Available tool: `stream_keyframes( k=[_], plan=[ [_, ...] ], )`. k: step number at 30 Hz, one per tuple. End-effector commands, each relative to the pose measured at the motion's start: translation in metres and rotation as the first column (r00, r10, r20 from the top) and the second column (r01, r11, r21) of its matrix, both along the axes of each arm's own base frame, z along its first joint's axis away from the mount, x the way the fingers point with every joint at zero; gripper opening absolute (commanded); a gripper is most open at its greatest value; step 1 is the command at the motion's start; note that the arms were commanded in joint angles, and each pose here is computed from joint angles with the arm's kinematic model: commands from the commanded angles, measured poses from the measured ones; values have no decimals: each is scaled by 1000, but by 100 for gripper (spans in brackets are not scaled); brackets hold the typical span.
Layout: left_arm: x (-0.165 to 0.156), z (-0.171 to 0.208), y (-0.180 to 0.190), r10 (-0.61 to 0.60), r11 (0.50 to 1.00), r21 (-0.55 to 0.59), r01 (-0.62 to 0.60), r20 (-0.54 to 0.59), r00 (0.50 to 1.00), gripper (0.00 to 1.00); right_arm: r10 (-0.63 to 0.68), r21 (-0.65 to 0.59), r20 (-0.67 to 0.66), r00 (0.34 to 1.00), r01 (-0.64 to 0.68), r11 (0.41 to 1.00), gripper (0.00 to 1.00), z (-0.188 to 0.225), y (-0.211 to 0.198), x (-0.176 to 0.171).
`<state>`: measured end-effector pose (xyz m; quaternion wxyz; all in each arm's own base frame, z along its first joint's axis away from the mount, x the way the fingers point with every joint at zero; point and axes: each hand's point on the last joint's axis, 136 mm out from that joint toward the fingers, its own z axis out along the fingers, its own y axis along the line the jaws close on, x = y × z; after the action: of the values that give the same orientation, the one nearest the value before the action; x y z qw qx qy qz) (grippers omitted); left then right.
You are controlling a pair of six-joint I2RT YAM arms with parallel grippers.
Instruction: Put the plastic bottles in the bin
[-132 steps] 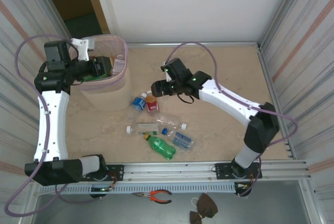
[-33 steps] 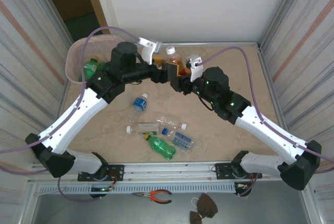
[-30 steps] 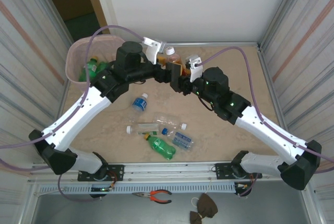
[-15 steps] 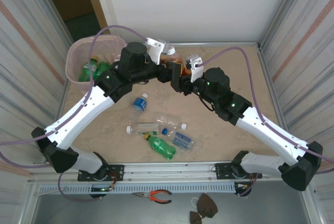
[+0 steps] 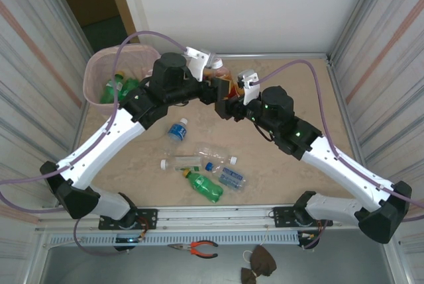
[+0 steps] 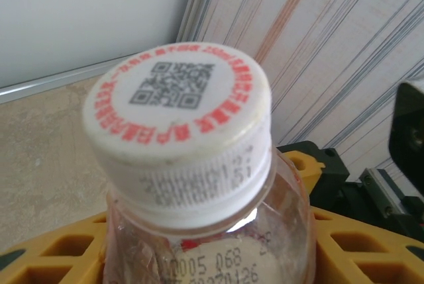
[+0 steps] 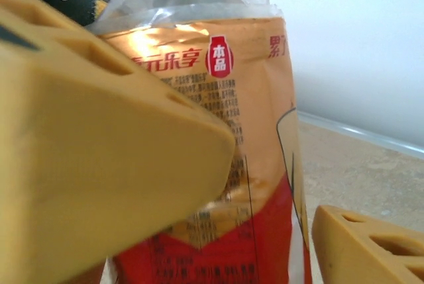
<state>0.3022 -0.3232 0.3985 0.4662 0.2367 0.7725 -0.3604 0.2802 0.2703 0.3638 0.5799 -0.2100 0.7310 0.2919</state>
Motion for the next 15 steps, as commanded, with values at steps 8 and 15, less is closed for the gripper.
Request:
stream_keyframes(
  k=[8,15],
  plan=[
    [33,31,79,174,984,-49,-171,57,983,50,-46,11,62,997,45,999,83,18,-25,-14],
    [62,40,166,390,911,-139,-388,-12,921,49,-69,17,67,995,68,998,83,22,-35,-16]
  ],
)
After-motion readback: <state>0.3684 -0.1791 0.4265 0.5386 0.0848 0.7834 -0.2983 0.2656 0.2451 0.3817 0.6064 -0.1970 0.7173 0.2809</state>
